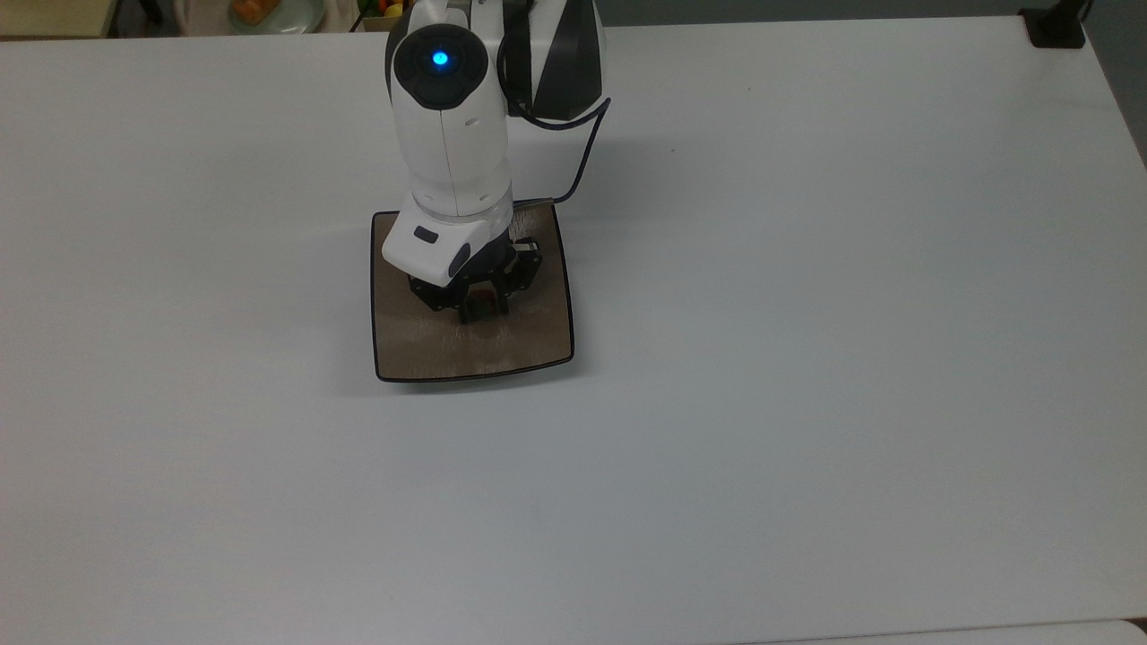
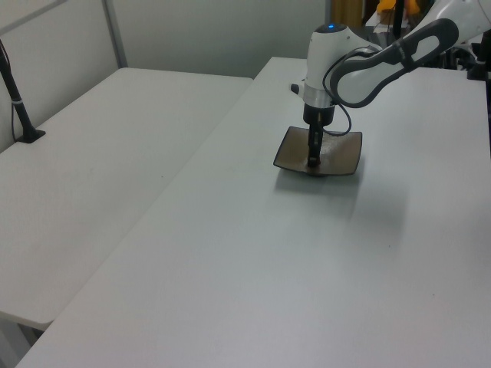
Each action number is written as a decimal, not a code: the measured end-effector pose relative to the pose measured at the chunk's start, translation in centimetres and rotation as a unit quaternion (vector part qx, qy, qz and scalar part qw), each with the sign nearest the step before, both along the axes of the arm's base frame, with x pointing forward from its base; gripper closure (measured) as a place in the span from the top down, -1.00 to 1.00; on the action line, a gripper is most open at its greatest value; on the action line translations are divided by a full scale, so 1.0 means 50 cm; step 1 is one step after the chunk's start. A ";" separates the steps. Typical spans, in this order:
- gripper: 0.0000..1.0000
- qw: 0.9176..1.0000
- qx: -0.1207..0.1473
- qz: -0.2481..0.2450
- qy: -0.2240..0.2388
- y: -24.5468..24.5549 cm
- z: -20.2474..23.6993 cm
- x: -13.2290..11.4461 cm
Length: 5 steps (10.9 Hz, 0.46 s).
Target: Strawberries on a ceramic plate
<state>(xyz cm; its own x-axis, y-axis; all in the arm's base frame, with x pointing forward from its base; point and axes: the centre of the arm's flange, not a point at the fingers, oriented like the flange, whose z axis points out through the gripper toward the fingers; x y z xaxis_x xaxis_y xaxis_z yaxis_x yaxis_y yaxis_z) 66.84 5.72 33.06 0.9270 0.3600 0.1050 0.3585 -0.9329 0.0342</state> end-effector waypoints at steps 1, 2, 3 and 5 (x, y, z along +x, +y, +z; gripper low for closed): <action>0.26 1.000 0.000 0.000 -0.001 0.000 0.001 0.000; 0.58 1.000 0.000 0.000 -0.003 0.000 0.006 0.002; 0.89 1.000 0.000 0.000 -0.007 0.000 0.017 0.003; 1.00 1.000 0.002 0.000 -0.031 0.000 0.077 0.005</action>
<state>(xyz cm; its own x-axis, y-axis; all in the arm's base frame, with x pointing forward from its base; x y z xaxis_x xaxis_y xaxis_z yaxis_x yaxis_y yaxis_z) 67.09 5.72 36.91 0.9189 0.3591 0.1634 0.3553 -0.9333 0.0527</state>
